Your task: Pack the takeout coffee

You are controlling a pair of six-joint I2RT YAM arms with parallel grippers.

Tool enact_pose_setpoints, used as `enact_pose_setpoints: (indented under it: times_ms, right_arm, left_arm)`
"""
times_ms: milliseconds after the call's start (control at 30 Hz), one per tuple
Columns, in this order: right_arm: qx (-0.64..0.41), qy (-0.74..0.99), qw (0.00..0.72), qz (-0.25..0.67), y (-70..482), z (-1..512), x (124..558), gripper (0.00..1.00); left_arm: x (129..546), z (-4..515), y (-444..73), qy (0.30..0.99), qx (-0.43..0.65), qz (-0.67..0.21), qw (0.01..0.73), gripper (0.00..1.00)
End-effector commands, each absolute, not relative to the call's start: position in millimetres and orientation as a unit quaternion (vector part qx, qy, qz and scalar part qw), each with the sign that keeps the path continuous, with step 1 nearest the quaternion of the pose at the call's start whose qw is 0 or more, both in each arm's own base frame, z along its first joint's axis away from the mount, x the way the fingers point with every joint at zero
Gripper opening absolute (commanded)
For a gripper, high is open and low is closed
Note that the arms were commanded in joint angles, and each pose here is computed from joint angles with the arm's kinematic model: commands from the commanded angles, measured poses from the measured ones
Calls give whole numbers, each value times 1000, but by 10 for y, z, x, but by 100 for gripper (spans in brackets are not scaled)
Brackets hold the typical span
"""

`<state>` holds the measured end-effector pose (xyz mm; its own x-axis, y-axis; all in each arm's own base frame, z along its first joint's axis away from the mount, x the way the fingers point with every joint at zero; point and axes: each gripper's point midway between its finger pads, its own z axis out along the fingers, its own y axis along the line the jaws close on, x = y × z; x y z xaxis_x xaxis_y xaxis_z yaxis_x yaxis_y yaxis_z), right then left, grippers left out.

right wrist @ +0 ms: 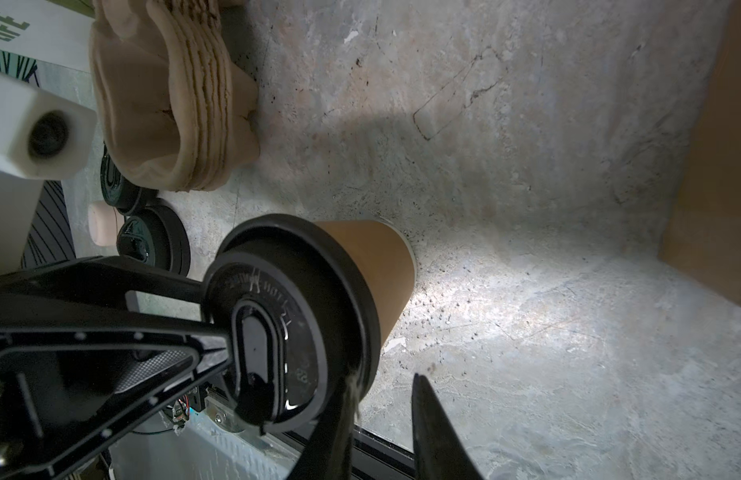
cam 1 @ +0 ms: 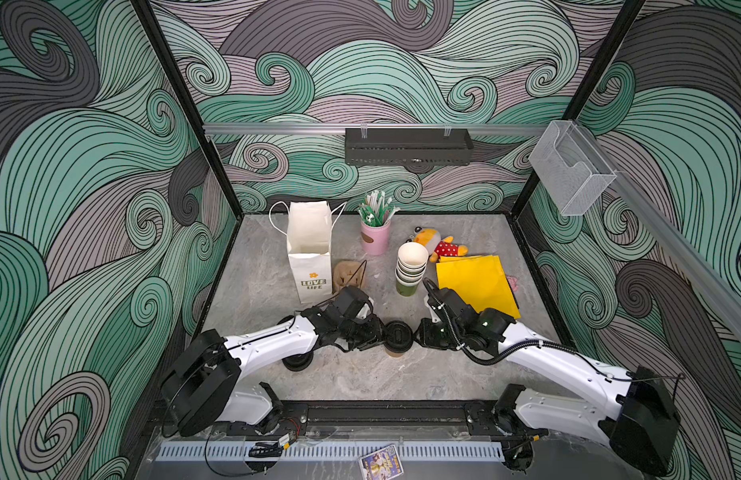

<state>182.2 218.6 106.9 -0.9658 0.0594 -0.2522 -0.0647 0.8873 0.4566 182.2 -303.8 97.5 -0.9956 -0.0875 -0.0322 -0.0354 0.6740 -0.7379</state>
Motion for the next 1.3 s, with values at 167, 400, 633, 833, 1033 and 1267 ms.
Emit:
enact_pose_setpoints:
  times_ms: [167, 400, 633, 833, 1033, 1267]
  right_arm:
    - [7, 960, 152, 235, 2265, 1074, 2058, 22]
    - [14, 957, 157, 243, 2300, 1102, 2095, 21]
    - [28, 953, 195, 228, 2176, 1239, 2167, 28]
    - [16, 950, 167, 262, 2360, 1214, 2136, 27]
    - [20, 956, 156, 247, 2343, 1125, 2141, 24]
    - [22, 960, 142, 243, 2354, 1045, 2119, 21]
  left_arm:
    - [1746, 795, -2964, 931, -34, -363, 18, 39]
    - [1737, 797, -2955, 931, -34, -363, 18, 39]
    - [1743, 801, -2963, 931, -34, -363, 18, 39]
    - [1736, 806, -2958, 931, -34, -362, 17, 39]
    - [1738, 815, -2959, 931, -34, -363, 17, 39]
    - [1738, 816, -2963, 931, -33, -362, 17, 38]
